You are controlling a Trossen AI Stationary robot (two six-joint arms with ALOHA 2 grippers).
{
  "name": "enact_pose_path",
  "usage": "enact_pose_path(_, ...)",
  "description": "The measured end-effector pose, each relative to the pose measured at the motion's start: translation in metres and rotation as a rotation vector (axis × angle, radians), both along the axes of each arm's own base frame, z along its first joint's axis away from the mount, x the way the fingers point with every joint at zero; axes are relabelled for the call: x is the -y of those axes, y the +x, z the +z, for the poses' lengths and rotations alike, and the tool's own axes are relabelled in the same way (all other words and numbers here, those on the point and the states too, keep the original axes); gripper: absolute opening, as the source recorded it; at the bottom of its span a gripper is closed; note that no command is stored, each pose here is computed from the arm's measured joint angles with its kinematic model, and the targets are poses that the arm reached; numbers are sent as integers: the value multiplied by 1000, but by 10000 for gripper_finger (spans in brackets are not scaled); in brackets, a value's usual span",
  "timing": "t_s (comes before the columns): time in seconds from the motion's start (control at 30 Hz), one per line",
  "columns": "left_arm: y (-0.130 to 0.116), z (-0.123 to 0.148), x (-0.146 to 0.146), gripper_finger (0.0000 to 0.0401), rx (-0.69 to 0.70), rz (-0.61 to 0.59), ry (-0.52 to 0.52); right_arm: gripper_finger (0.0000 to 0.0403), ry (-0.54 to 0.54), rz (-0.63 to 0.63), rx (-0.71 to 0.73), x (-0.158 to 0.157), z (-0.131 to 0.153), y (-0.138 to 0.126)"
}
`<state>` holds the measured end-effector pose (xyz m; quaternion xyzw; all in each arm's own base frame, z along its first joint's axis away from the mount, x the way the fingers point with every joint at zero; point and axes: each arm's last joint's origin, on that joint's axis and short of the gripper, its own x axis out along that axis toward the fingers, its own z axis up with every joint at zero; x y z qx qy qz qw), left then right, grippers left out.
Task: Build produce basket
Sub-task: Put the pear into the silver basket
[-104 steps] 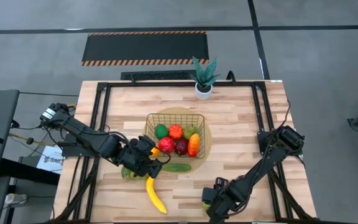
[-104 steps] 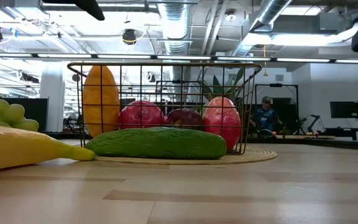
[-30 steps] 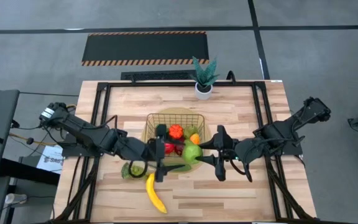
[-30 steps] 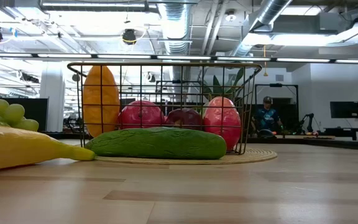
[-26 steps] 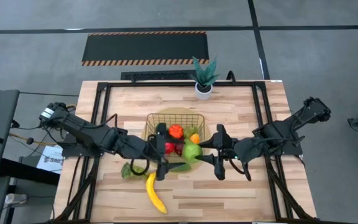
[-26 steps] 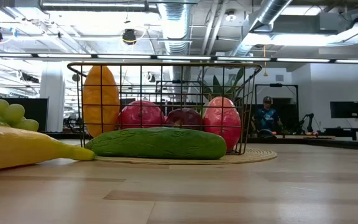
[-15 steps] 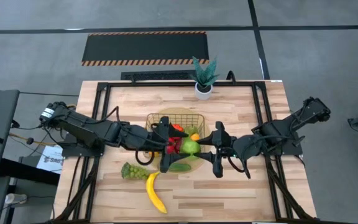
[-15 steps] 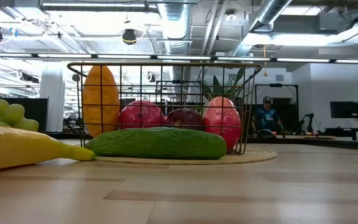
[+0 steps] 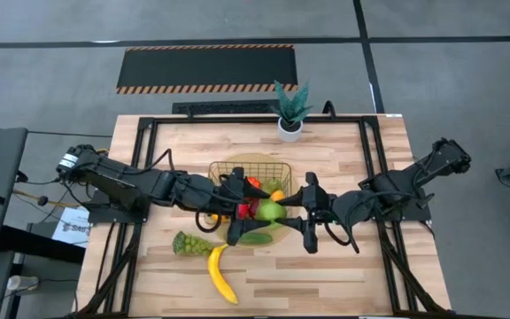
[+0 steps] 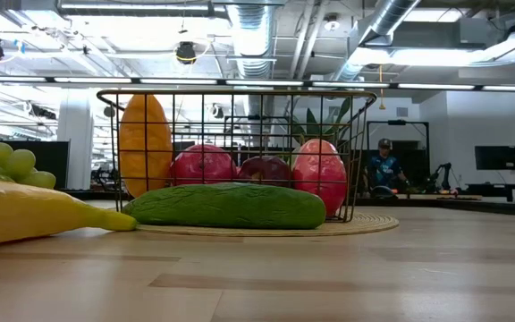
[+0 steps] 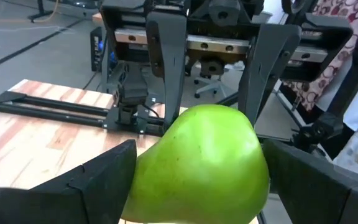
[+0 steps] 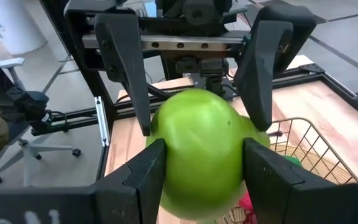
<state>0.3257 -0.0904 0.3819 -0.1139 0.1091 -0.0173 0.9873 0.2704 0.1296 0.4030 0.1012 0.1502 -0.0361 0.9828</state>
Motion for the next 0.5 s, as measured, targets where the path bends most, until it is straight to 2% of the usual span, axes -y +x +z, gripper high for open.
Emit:
enact_pose_path(0.2, 0, -1, 0, 317, -2, -2, 12, 203, -14, -4, 0, 2, 0, 1)
enact_pose_path(0.5, 1, -4, -7, 222, -30, 44, 43, 211, -36, -19, -7, 7, 0, 1)
